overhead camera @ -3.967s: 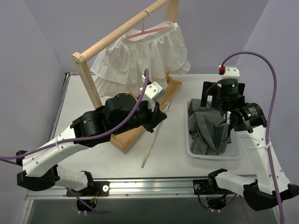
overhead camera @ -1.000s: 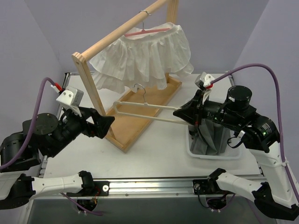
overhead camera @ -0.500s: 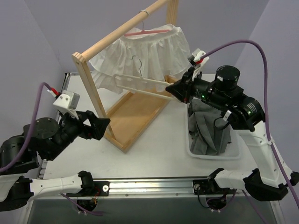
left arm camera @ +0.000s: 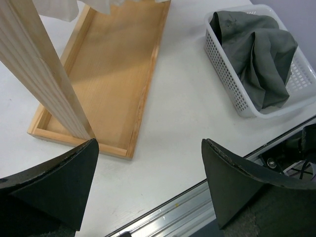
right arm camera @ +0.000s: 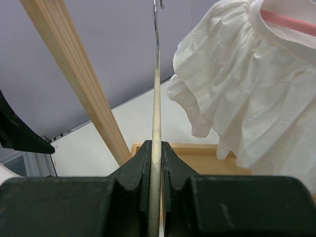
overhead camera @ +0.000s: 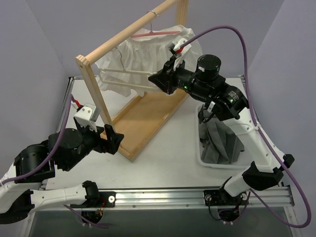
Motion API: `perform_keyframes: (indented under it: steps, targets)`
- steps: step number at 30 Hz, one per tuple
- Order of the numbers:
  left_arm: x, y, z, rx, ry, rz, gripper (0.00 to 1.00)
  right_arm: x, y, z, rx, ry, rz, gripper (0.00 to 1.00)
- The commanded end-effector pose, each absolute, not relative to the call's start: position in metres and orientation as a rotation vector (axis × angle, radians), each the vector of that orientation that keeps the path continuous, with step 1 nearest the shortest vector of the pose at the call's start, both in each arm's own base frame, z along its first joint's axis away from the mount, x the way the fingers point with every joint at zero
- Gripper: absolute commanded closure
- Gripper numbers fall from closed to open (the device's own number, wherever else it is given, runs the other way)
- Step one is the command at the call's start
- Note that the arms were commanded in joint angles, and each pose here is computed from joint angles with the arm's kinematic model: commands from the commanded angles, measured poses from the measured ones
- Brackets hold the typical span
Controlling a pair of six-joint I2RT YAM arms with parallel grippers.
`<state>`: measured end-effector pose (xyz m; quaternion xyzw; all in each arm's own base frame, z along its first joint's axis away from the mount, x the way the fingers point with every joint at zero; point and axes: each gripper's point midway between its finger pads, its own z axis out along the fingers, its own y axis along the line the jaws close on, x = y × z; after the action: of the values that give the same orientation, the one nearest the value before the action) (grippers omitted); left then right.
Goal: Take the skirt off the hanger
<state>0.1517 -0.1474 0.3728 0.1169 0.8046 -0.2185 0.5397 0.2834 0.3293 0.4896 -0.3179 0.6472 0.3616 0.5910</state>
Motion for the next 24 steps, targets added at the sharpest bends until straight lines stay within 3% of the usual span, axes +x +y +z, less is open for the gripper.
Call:
perform_keyframes:
  steps: [1, 15, 24]
  targets:
    - [0.151, -0.16, 0.367, 0.289, 1.922, -0.554, 0.06, 0.268, 0.326, 0.553, -0.68, 1.3, 0.825, 1.0]
    - [0.152, -0.169, 0.356, 0.311, 1.938, -0.544, 0.06, 0.234, 0.309, 0.545, -0.68, 1.362, 0.795, 1.0]
    - [0.153, -0.176, 0.353, 0.319, 1.951, -0.546, 0.06, 0.215, 0.304, 0.569, -0.68, 1.294, 0.804, 1.0]
